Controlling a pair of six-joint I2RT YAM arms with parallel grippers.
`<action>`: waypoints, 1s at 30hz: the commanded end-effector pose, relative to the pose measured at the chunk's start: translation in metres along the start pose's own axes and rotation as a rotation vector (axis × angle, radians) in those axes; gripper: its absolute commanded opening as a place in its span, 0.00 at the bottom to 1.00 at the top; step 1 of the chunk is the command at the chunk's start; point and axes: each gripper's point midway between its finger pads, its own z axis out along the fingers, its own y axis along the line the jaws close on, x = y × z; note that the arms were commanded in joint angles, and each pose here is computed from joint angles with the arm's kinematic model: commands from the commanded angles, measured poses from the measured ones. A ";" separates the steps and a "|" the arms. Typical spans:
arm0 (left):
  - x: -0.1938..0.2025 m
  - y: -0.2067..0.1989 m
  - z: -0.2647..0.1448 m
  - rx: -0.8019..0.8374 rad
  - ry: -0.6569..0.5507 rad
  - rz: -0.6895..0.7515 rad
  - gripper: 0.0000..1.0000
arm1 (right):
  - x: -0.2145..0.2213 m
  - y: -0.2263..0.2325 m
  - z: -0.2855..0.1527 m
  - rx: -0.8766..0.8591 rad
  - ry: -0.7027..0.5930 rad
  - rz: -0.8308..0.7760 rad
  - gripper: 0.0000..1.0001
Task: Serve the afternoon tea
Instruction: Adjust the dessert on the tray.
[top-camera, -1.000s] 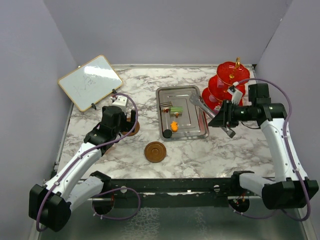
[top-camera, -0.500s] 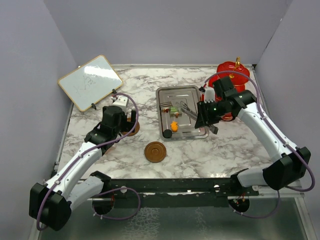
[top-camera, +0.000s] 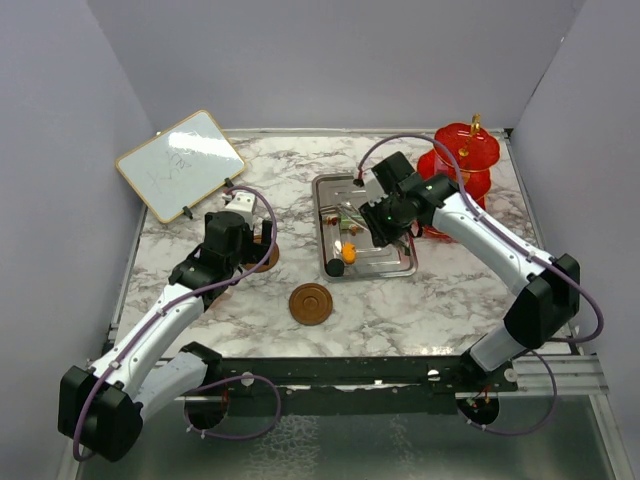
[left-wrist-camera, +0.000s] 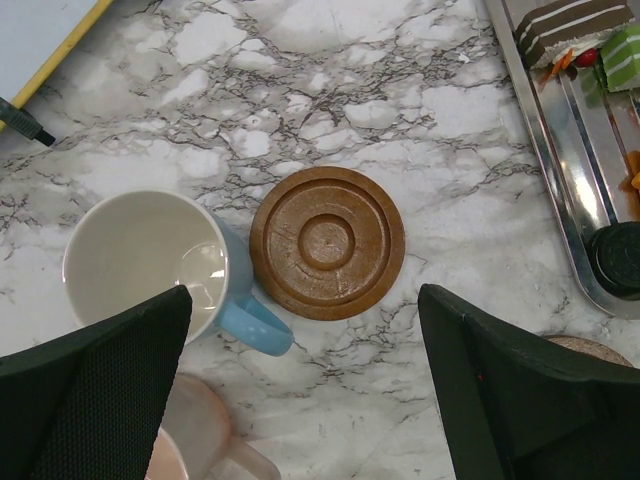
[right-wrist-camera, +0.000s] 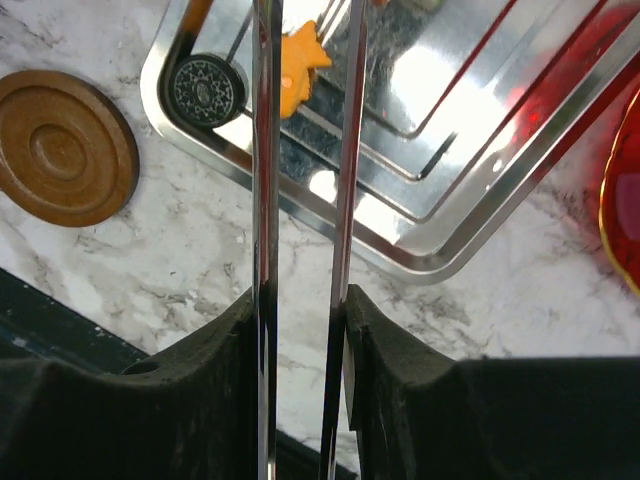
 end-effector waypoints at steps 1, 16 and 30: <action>-0.013 0.005 -0.003 -0.023 -0.043 -0.006 0.99 | -0.048 0.000 0.005 0.075 -0.164 -0.185 0.33; -0.016 0.010 -0.007 -0.043 -0.062 -0.006 0.99 | -0.045 -0.007 0.036 0.090 -0.193 -0.570 0.30; -0.017 0.011 -0.009 -0.045 -0.069 -0.006 0.99 | -0.037 -0.022 0.060 0.141 -0.064 -0.545 0.39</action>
